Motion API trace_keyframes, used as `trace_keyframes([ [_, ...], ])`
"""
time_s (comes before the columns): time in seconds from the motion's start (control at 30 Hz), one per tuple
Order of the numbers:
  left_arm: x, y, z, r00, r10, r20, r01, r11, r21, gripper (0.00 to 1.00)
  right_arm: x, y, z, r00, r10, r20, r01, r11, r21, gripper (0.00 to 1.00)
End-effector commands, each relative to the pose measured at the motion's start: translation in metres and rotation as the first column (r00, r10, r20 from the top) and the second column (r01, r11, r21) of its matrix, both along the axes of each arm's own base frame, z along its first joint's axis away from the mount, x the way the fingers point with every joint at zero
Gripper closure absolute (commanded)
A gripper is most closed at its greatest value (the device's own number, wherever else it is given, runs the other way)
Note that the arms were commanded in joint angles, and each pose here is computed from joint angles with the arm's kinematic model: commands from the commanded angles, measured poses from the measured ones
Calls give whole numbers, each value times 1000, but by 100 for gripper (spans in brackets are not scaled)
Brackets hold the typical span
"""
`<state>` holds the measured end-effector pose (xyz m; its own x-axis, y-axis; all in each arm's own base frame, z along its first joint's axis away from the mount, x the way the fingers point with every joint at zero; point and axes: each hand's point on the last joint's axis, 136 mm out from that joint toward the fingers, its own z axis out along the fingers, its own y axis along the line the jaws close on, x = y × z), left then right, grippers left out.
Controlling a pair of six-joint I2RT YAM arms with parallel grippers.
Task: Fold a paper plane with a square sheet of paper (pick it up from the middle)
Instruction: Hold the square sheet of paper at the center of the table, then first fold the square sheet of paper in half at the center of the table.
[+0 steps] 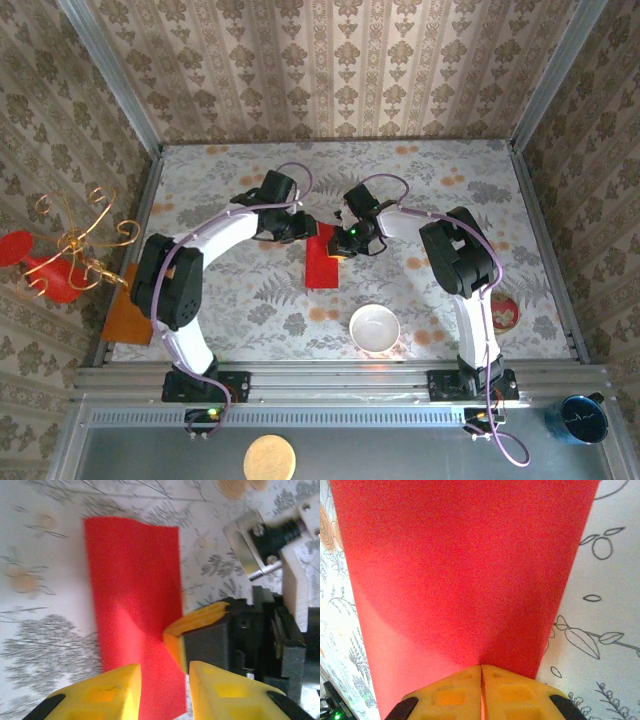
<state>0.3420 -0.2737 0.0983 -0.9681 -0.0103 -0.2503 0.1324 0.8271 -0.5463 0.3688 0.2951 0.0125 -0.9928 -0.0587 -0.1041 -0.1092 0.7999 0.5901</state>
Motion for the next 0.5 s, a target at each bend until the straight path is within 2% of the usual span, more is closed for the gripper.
trace_keyframes([
  [0.0, -10, -22, -4, 996, -46, -76, 39, 995, -91, 73, -39, -34, -53, 984, -12, -179, -18, 986, -168, 88],
  [0.27, -19, -34, -28, 982, -97, -161, 85, 993, -81, 84, -39, -37, -55, 982, -23, -186, -12, 982, -187, 89],
  [0.47, -24, -28, -48, 975, -95, -200, 88, 995, -41, 91, -42, -38, -60, 980, -27, -199, -13, 981, -195, 91],
])
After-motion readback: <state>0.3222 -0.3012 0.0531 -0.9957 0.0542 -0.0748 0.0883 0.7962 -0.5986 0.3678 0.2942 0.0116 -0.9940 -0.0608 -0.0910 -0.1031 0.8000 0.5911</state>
